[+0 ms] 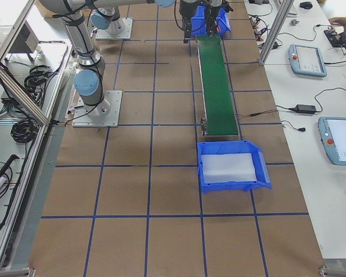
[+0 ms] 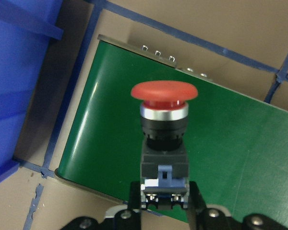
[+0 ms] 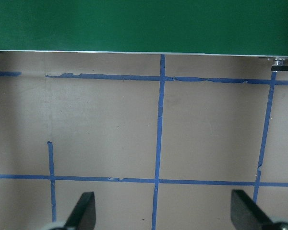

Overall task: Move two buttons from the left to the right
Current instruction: 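Release the red button onto the conveyor and raise the left gripper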

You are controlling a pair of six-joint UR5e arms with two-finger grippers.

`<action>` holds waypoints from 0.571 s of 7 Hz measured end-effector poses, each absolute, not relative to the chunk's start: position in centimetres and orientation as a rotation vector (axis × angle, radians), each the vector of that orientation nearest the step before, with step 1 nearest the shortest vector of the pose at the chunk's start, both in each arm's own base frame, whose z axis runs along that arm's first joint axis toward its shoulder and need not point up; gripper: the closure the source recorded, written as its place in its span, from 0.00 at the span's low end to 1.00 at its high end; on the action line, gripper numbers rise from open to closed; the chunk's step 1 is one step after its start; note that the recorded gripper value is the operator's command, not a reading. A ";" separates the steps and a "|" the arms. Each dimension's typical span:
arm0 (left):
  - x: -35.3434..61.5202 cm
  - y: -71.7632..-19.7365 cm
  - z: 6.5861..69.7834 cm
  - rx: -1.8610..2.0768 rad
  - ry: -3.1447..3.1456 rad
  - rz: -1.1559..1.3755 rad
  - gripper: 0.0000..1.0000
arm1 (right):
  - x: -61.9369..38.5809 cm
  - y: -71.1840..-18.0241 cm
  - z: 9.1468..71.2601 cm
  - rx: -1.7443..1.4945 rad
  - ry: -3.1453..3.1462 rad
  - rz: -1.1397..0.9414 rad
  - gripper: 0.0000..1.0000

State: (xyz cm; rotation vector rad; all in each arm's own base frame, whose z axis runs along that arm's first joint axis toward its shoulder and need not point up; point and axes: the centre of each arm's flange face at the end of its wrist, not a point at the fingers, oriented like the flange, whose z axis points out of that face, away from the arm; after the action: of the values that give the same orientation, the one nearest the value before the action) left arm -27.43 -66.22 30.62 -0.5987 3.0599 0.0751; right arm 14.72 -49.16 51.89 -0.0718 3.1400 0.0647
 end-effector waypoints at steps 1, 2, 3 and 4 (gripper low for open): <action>-27.7 -66.2 30.0 -0.598 3.056 0.085 0.45 | 14.7 -49.2 51.9 -0.071 3.140 0.066 0.00; -27.7 -66.2 29.7 -0.596 3.052 0.089 0.13 | 14.7 -49.2 51.9 -0.071 3.140 0.066 0.00; -27.7 -66.2 29.4 -0.595 3.048 0.092 0.00 | 14.7 -49.2 51.8 -0.071 3.140 0.067 0.00; -27.7 -66.3 29.1 -0.594 3.045 0.096 0.00 | 14.7 -49.2 51.8 -0.071 3.140 0.067 0.00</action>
State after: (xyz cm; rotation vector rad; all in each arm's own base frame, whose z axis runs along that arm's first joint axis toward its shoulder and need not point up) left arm -27.73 -66.30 29.14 -0.5938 3.0448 0.0959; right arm 14.72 -49.17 51.81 -0.0712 3.1404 0.0673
